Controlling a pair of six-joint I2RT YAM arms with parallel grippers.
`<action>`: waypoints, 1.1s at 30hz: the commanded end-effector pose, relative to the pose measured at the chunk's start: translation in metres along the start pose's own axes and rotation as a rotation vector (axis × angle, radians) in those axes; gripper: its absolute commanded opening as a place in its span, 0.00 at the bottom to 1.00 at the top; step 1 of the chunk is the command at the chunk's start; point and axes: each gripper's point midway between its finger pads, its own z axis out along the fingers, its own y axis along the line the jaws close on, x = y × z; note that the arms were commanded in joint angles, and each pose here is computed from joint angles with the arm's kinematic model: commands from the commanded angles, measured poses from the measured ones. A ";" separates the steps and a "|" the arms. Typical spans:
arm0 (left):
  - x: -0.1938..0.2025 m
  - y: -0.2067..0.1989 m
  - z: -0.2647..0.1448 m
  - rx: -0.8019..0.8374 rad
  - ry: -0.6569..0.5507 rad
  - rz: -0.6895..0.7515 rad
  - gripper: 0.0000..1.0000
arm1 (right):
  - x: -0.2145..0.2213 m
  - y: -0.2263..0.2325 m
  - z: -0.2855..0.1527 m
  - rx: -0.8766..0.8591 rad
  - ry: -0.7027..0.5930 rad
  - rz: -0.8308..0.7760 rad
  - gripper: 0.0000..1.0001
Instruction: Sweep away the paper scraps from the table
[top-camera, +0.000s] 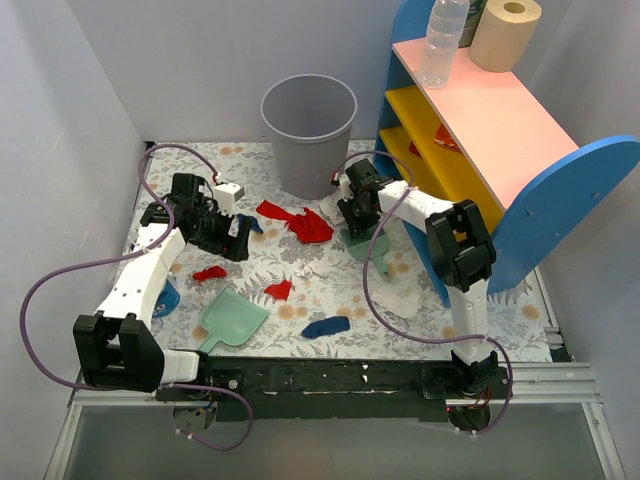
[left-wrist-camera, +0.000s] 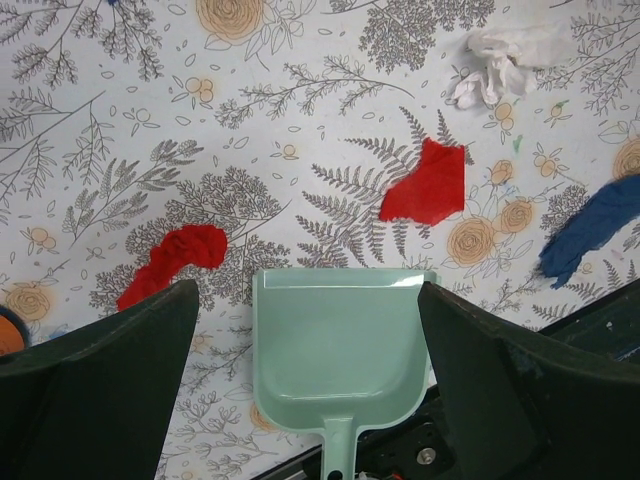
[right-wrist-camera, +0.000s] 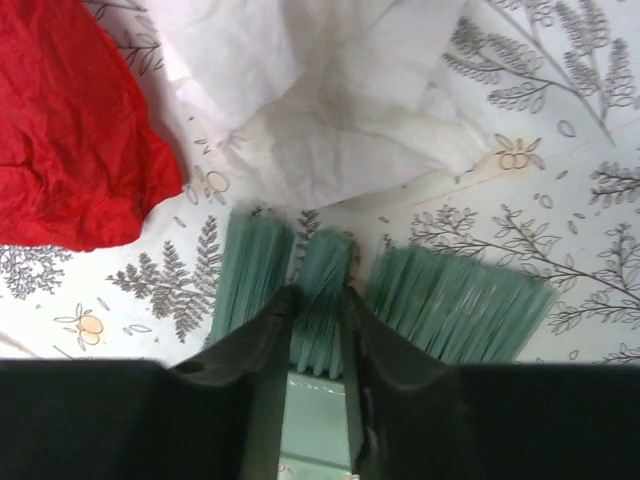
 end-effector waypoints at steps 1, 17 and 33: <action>-0.018 -0.003 -0.005 0.027 -0.037 0.013 0.92 | 0.006 -0.015 0.007 0.022 0.021 0.046 0.26; -0.089 -0.066 -0.029 0.380 -0.376 0.153 0.97 | -0.058 0.053 -0.159 -0.225 -0.317 -0.010 0.01; -0.177 -0.126 -0.067 0.461 -0.635 0.236 0.97 | -0.190 0.098 -0.294 -0.247 -0.795 -0.010 0.01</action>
